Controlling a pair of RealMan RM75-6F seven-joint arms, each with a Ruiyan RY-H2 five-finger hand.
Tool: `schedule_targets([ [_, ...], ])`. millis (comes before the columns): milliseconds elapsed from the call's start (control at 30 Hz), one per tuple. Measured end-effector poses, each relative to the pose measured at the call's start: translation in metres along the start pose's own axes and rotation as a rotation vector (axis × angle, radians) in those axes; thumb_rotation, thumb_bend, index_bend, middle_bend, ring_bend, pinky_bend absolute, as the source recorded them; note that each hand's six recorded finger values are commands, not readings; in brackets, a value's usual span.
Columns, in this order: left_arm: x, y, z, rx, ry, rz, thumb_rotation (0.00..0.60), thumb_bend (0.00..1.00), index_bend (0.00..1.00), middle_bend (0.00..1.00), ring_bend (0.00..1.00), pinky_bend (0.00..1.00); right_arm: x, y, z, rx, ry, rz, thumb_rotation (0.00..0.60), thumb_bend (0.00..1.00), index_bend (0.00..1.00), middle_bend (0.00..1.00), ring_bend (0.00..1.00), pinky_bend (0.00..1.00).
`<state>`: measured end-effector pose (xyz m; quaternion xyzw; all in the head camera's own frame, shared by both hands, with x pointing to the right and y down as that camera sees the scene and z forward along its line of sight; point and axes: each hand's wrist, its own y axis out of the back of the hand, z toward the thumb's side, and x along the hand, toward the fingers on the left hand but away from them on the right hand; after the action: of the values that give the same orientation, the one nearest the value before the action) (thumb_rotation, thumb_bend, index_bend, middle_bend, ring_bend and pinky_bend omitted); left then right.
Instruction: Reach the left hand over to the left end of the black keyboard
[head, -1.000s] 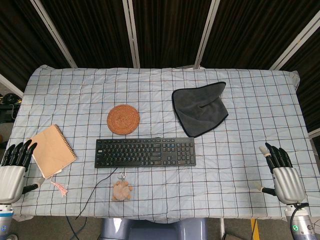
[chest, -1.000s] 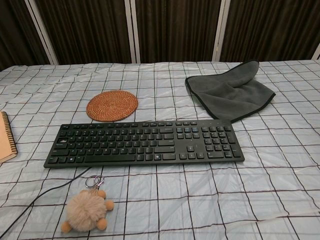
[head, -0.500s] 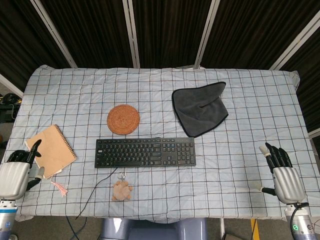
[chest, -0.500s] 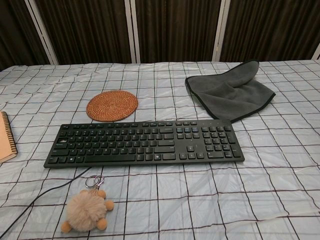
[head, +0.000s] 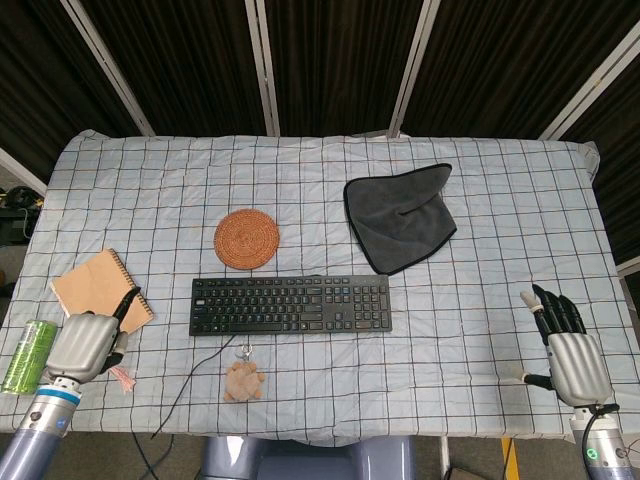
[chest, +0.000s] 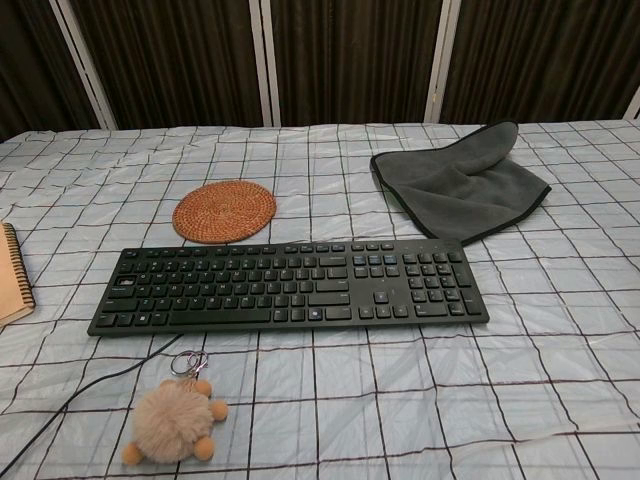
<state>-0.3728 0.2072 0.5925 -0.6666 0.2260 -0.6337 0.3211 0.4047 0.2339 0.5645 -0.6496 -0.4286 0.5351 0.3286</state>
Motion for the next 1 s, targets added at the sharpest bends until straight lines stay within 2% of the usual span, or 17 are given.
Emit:
schedule_targets([
  [167, 0.021, -0.005, 0.014, 0.056, -0.006, -0.149, 0.6, 0.64, 0.0, 0.85, 0.74, 0.51, 0.0, 0.0, 0.0, -0.006, -0.004, 0.003, 0.6, 0.04, 0.06, 0.0, 0.0, 0.0],
  [367, 0.047, -0.002, 0.043, 0.117, -0.049, -0.235, 0.6, 0.64, 0.0, 0.85, 0.74, 0.51, 0.0, 0.0, -0.001, -0.01, -0.007, 0.002, 0.6, 0.04, 0.06, 0.0, 0.0, 0.0],
  [667, 0.062, -0.016, 0.075, 0.149, -0.091, -0.305, 0.6, 0.64, 0.0, 0.85, 0.74, 0.51, 0.0, 0.0, -0.001, -0.023, -0.012, 0.006, 0.6, 0.04, 0.06, 0.0, 0.0, 0.0],
  [1000, 0.074, -0.023, 0.076, 0.161, -0.044, -0.321, 0.6, 0.64, 0.0, 0.85, 0.74, 0.51, 0.001, 0.0, 0.0, -0.029, -0.016, 0.008, 0.6, 0.04, 0.06, 0.0, 0.0, 0.0],
])
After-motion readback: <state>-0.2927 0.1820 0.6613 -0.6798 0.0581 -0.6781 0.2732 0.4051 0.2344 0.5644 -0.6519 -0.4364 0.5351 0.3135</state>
